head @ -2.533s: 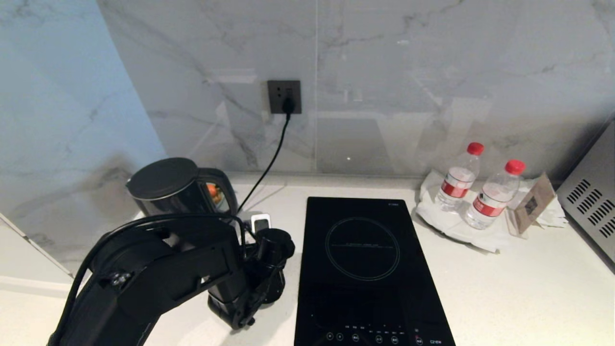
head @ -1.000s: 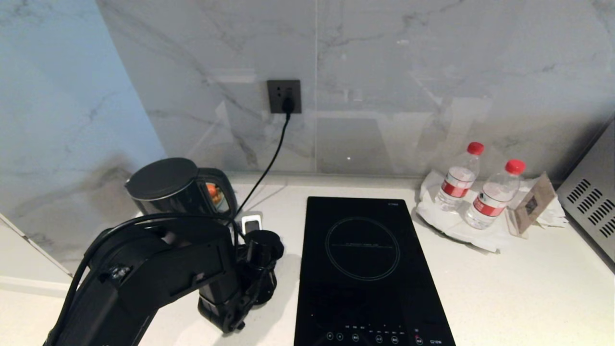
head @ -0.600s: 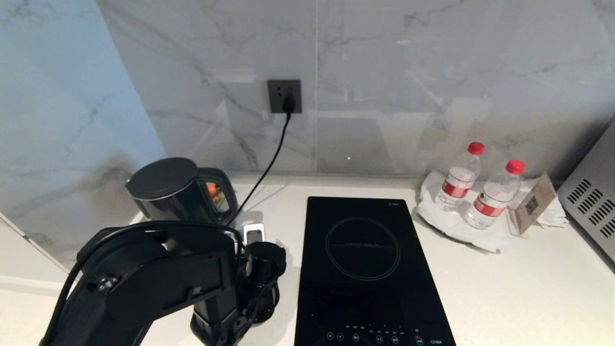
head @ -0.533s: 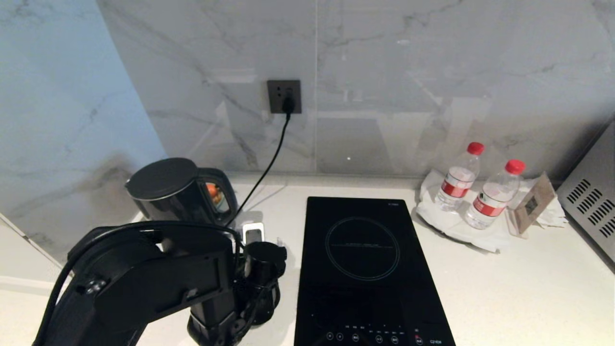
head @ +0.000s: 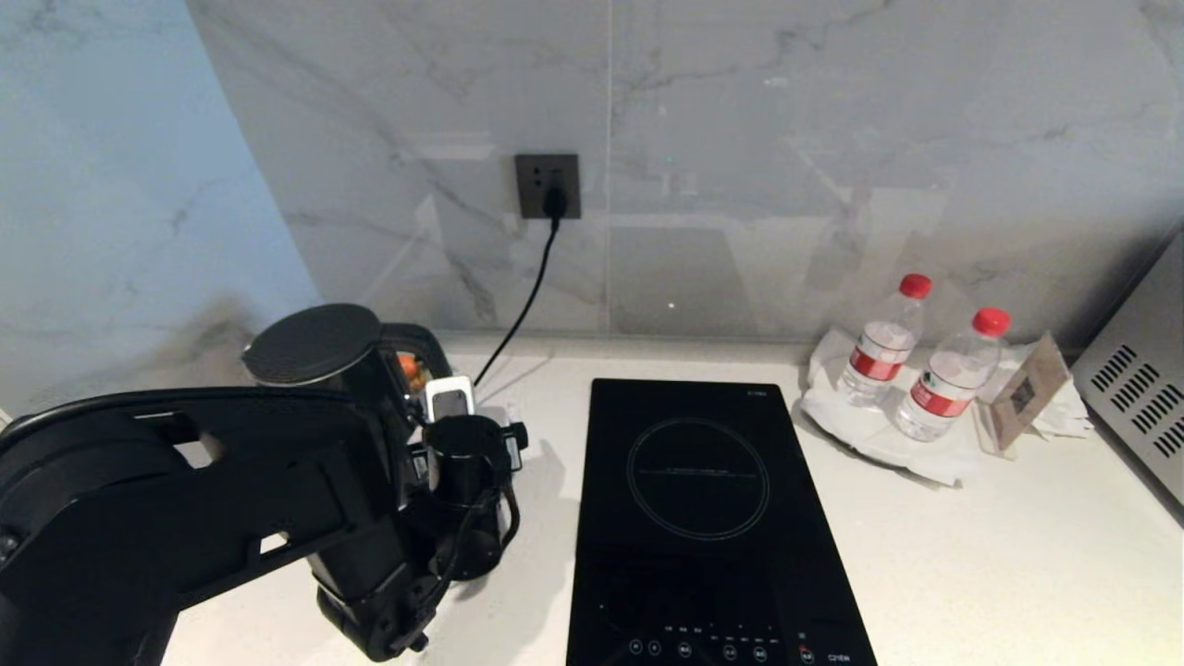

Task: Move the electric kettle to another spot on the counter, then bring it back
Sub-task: Finish boiling water, then pick up the kettle

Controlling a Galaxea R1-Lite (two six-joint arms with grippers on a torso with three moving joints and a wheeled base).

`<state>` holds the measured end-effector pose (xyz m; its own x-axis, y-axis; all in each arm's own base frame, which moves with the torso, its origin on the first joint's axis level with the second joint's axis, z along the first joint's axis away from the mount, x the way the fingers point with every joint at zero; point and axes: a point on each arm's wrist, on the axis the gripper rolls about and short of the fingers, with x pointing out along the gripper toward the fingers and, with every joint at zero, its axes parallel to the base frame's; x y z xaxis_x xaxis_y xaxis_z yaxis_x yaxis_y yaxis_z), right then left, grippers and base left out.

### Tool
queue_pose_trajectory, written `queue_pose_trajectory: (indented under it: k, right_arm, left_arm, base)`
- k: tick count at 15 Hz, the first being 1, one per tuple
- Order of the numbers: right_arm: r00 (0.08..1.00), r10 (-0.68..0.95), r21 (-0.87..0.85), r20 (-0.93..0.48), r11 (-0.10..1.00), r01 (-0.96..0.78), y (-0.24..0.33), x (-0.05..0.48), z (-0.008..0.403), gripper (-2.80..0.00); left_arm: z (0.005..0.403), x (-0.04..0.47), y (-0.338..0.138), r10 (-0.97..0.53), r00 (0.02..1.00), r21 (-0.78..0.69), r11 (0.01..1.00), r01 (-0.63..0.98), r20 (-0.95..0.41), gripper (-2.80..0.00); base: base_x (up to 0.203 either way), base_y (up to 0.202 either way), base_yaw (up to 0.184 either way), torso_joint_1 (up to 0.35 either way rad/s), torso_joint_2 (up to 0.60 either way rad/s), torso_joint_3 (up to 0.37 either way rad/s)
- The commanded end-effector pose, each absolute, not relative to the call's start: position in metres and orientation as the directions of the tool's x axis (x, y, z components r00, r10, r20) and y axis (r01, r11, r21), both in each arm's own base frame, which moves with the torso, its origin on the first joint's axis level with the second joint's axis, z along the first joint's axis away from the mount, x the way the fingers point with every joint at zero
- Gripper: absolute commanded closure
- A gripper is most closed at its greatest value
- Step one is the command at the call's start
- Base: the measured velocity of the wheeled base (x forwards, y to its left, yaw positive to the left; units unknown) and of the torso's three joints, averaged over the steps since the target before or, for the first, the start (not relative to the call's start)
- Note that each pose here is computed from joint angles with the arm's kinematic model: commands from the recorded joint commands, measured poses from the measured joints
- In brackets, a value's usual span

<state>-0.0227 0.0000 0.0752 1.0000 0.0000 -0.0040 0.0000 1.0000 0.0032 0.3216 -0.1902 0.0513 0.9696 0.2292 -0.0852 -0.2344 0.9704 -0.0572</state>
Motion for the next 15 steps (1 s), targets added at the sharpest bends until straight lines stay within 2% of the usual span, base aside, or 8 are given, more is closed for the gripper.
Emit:
queue_pose_trajectory:
  k: [1, 7, 15]
  right_arm:
    - [1.0, 0.0, 0.003, -0.005, 1.0, 0.0, 0.0, -0.023, 0.075, 0.0]
    - [1.0, 0.0, 0.003, -0.005, 1.0, 0.0, 0.0, -0.023, 0.075, 0.0]
    - [1.0, 0.0, 0.003, -0.004, 1.0, 0.0, 0.0, -0.023, 0.075, 0.0]
  left_arm:
    - [0.064, 0.328, -0.184, 0.252, 0.966, -0.083, 0.963, -0.255, -0.05, -2.8]
    - [0.08, 0.339, -0.183, 0.26, 0.966, -0.073, 0.963, -0.26, -0.004, -2.8]
    - [0.095, 0.387, -0.167, 0.34, 0.94, -0.081, 0.938, -0.337, 0.019, -2.8]
  base:
    - [0.0, 0.0, 0.0, 0.0, 0.0, 0.0]
    - [0.0, 0.0, 0.0, 0.0, 0.0, 0.0]
    - [0.0, 0.0, 0.0, 0.0, 0.0, 0.0]
